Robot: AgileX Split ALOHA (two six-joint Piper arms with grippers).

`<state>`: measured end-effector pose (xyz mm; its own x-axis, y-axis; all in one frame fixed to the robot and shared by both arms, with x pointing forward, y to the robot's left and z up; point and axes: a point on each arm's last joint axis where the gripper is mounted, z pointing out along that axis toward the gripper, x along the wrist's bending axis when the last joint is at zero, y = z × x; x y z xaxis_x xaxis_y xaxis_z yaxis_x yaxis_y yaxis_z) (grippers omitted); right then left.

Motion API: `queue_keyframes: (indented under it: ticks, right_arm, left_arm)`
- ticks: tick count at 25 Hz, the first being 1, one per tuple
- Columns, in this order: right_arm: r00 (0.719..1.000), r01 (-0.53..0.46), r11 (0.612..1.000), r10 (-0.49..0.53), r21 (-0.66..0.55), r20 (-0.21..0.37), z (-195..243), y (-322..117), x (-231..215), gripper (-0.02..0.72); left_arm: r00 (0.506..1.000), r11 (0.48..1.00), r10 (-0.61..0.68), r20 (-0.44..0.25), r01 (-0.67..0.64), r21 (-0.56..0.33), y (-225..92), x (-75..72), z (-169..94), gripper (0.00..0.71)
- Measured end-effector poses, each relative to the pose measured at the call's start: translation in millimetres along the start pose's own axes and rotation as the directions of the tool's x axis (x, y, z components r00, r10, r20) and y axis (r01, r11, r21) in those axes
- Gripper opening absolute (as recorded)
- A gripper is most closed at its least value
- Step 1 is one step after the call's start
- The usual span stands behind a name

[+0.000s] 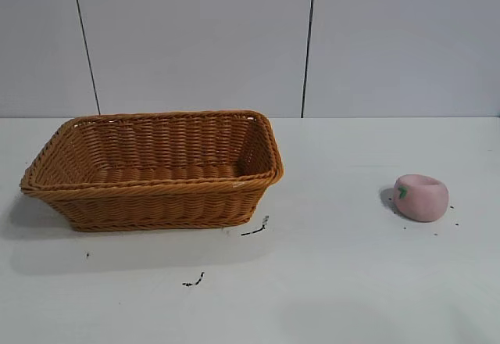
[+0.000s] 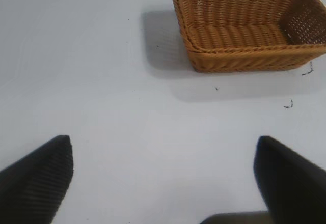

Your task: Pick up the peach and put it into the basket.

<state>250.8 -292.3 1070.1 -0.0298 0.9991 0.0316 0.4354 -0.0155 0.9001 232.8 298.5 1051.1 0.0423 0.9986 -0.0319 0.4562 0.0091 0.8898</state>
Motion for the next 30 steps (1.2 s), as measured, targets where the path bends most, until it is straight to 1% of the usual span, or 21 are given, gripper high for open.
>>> queue_keyframes:
  ticks: [2, 4, 6, 9, 13, 16, 19, 22, 25, 30]
  right_arm:
    - [1.000, -0.005, 1.000, 0.005, 0.011, 0.003, 11.4, 19.5, -1.2, 0.695]
    - [1.000, -0.013, 0.998, 0.012, 0.057, 0.007, 30.3, 41.0, -2.9, 0.695]
    - [1.000, -0.019, 0.993, 0.018, 0.119, 0.010, 51.7, 59.7, -4.6, 0.695]
    - [1.000, -0.021, 0.968, 0.019, 0.251, 0.011, 92.7, 83.8, -7.7, 0.695]
    - [1.000, -0.023, 0.907, 0.020, 0.419, 0.011, 159.0, 105.4, -12.6, 0.695]
    - [1.000, -0.018, 0.841, 0.018, 0.540, 0.005, 210.8, 111.8, -16.3, 0.695]
    - [1.000, -0.009, 0.772, 0.015, 0.635, -0.004, 260.7, 113.0, -19.7, 0.695]
    - [0.999, 0.009, 0.736, 0.016, 0.677, -0.031, 300.4, 114.0, -21.0, 0.695]
    - [0.998, 0.027, 0.708, 0.023, 0.706, -0.061, 329.7, 105.4, -21.1, 0.695]
    - [0.997, 0.036, 0.670, 0.031, 0.741, -0.077, 362.7, 78.9, -22.4, 0.695]
  left_arm:
    - [1.000, 1.000, 0.000, 0.000, 0.000, 0.000, 0.0, 0.0, 0.0, 0.693]
    - [1.000, 1.000, 0.000, 0.000, 0.000, 0.000, 0.0, 0.0, 0.0, 0.693]
    - [1.000, 1.000, 0.000, 0.000, 0.000, 0.000, 0.0, 0.0, 0.0, 0.693]
    - [1.000, 1.000, 0.000, 0.000, 0.000, 0.000, 0.0, 0.0, 0.0, 0.693]
    - [1.000, 1.000, 0.000, 0.000, 0.000, 0.000, 0.0, 0.0, 0.0, 0.693]
    - [1.000, 1.000, 0.000, 0.000, 0.000, 0.000, 0.0, 0.0, 0.0, 0.693]
    - [1.000, 1.000, 0.000, 0.000, 0.000, 0.000, 0.0, 0.0, 0.0, 0.693]
    - [1.000, 1.000, 0.000, 0.000, 0.000, 0.000, 0.0, 0.0, 0.0, 0.693]
    - [1.000, 1.000, 0.000, 0.000, 0.000, 0.000, 0.0, 0.0, 0.0, 0.693]
    - [1.000, 1.000, 0.000, 0.000, 0.000, 0.000, 0.0, 0.0, 0.0, 0.693]
